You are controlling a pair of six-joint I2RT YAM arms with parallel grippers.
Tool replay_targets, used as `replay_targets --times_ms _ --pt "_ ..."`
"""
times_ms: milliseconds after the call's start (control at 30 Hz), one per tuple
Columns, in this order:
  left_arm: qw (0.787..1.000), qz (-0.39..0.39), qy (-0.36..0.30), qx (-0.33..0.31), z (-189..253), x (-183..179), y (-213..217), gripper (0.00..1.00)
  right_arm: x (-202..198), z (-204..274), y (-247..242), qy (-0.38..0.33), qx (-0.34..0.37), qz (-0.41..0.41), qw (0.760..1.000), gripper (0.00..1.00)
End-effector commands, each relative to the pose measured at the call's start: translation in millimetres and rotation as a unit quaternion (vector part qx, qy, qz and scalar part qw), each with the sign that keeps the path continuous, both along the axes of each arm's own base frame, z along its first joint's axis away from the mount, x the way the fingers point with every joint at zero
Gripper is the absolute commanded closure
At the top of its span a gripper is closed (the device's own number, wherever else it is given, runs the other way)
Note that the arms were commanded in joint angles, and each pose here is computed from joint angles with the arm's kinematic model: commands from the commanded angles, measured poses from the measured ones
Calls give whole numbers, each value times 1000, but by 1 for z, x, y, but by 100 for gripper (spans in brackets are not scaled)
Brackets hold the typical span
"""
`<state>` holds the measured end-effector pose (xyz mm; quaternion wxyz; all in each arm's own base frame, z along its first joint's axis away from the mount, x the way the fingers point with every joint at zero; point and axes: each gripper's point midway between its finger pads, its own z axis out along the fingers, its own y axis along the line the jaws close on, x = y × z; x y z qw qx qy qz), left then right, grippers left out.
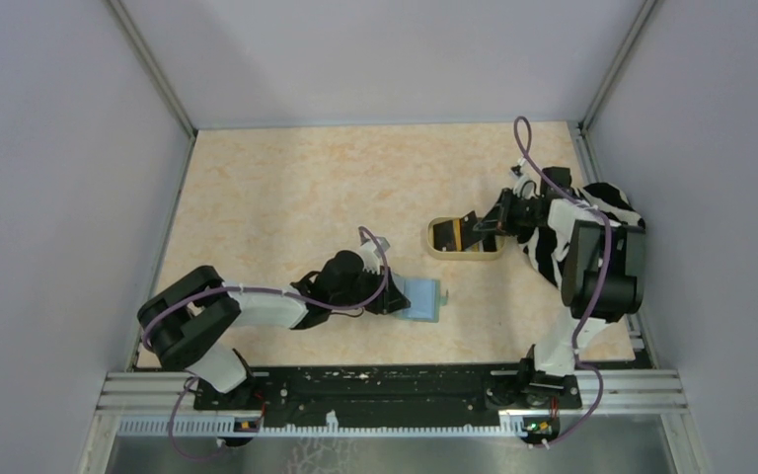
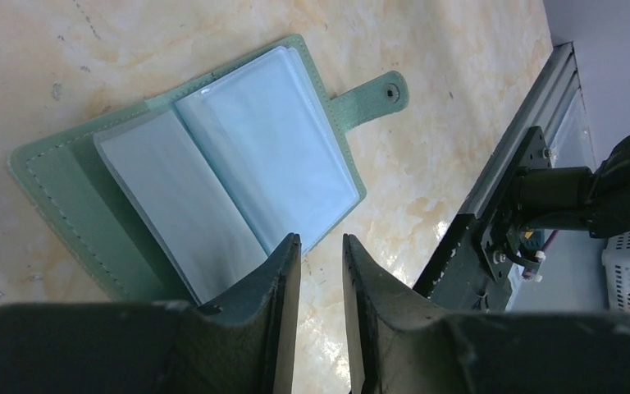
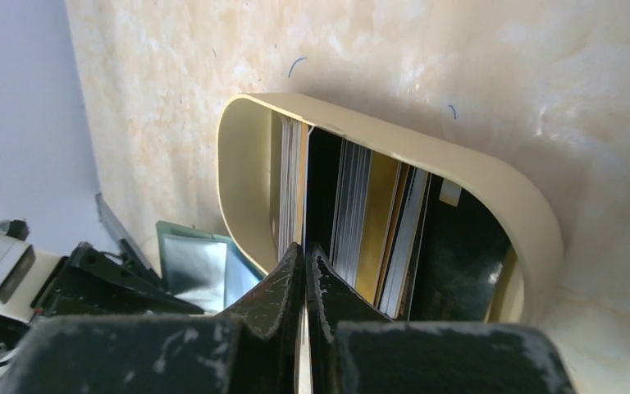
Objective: Put the credit cards into the card holder
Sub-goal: Pick up the credit card from the storage box.
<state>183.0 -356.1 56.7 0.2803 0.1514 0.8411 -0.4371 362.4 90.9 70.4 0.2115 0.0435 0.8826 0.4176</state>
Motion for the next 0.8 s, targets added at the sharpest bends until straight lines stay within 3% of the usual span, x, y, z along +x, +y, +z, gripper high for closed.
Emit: replay_targets --times_ms 0,200,400,633,767 --pt "999 -9 -18 -34 23 0 -5 68 19 44 -20 -98 -65 -3 993 100" --pt "997 -19 -30 -61 43 -3 -8 65 16 68 -17 -144 -66 13 987 100" --pt "992 -15 -59 -114 77 -6 -4 55 -6 108 8 -223 5 77 972 100" --pt "969 11 -127 -209 135 -9 13 33 -31 143 28 -285 84 124 947 100" --pt "951 21 -165 -261 159 -13 26 14 -48 160 43 -312 135 162 926 100"
